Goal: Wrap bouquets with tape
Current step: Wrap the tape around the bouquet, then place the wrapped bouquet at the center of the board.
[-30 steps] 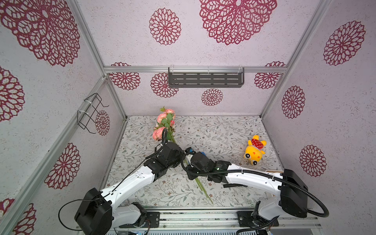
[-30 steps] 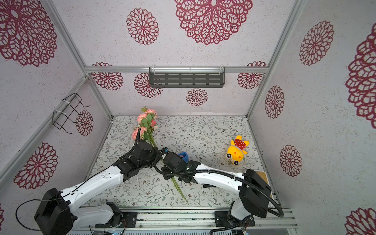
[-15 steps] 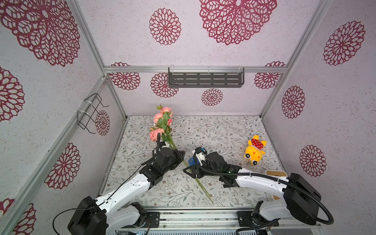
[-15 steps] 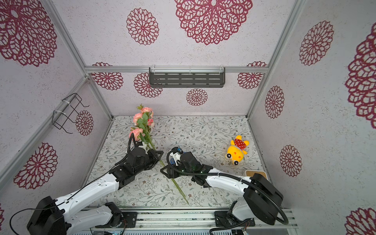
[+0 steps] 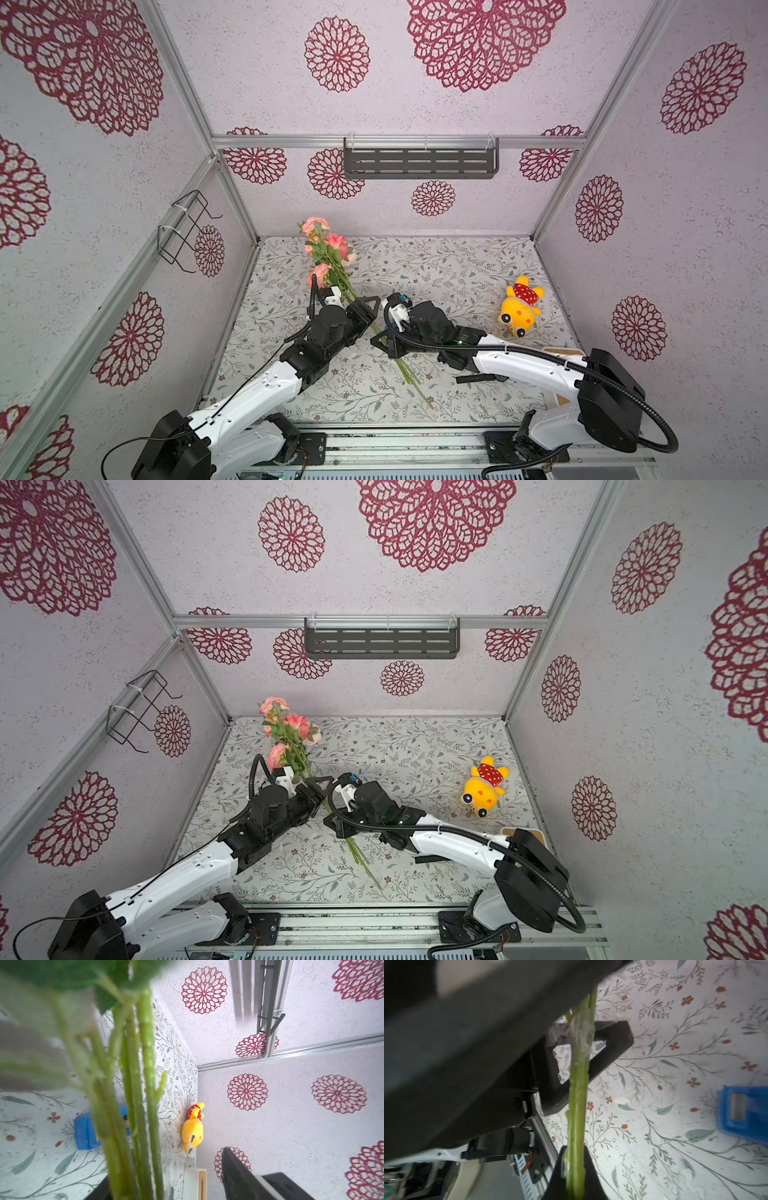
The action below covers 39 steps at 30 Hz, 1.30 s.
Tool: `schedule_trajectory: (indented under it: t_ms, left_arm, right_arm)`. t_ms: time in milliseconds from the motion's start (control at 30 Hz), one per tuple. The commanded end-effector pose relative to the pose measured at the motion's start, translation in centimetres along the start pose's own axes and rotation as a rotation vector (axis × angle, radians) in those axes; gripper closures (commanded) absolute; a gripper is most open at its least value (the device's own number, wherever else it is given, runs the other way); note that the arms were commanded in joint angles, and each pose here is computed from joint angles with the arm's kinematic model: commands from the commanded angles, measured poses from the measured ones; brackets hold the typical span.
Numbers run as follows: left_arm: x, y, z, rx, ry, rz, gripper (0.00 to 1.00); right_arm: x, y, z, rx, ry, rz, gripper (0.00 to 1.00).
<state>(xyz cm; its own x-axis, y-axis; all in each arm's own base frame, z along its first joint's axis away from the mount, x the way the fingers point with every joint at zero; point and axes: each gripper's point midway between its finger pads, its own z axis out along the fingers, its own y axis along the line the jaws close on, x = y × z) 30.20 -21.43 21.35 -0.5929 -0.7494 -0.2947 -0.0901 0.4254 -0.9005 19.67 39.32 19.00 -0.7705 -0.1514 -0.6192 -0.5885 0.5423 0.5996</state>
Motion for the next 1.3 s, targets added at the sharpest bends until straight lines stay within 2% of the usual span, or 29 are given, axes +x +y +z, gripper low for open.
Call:
schedule_trajectory:
  t_ms: [0, 100, 233, 400, 433, 533, 567, 700, 767, 833, 900, 1067, 1267]
  left_arm:
    - [-0.6, 1.8, -0.8, -0.139, -0.025, 0.007, 0.34]
    - [-0.2, 2.9, -0.7, -0.207, 0.004, 0.016, 0.44]
    - [0.6, 3.5, 0.0, -0.233, 0.035, 0.005, 0.55]
    - [1.5, 3.5, 1.0, -0.223, 0.068, -0.007, 0.58]
    - [1.7, 3.6, 1.2, -0.219, 0.073, -0.014, 0.62]
    - [1.7, 4.1, 1.3, -0.221, 0.065, -0.038, 0.93]
    - [1.5, 4.3, 1.3, -0.225, 0.052, -0.047, 0.99]
    - [0.4, 4.9, 0.5, -0.245, 0.028, -0.043, 1.0]
    - [-0.5, 5.7, 0.1, -0.272, 0.019, -0.039, 1.0]
    - [-1.6, 7.0, -0.3, -0.308, 0.01, -0.033, 1.0]
    - [-3.0, 9.0, -0.7, -0.367, 0.004, -0.021, 1.0]
    - [-7.2, 13.1, -1.5, -0.56, 0.002, 0.083, 1.0]
    - [-10.7, 14.8, 0.0, -0.698, 0.074, 0.208, 1.0]
  right_arm:
    - [-0.2, -1.9, -0.7, 0.199, -0.009, -0.15, 1.0]
    - [-0.2, -1.8, -0.6, 0.225, -0.024, -0.157, 1.0]
    - [-0.1, -1.6, -0.2, 0.238, -0.023, -0.17, 1.0]
    - [-0.2, -1.3, 0.2, 0.233, -0.02, -0.166, 1.0]
    - [-0.2, -1.4, 0.3, 0.231, -0.022, -0.161, 1.0]
    - [-0.3, -1.4, 0.7, 0.228, -0.03, -0.142, 1.0]
    - [-0.2, -1.6, 0.8, 0.236, -0.028, -0.134, 1.0]
    - [0.3, -2.3, 0.9, 0.256, -0.019, -0.113, 0.98]
    - [0.3, -2.6, 0.8, 0.257, -0.021, -0.098, 0.62]
    - [0.2, -3.1, 0.2, 0.276, -0.039, -0.075, 0.45]
    - [-0.2, -3.6, -0.6, 0.293, -0.07, -0.061, 0.38]
    - [-0.6, -5.3, -2.8, 0.34, -0.11, -0.039, 0.34]
    - [-0.2, -7.4, -5.3, 0.374, -0.141, -0.003, 0.34]
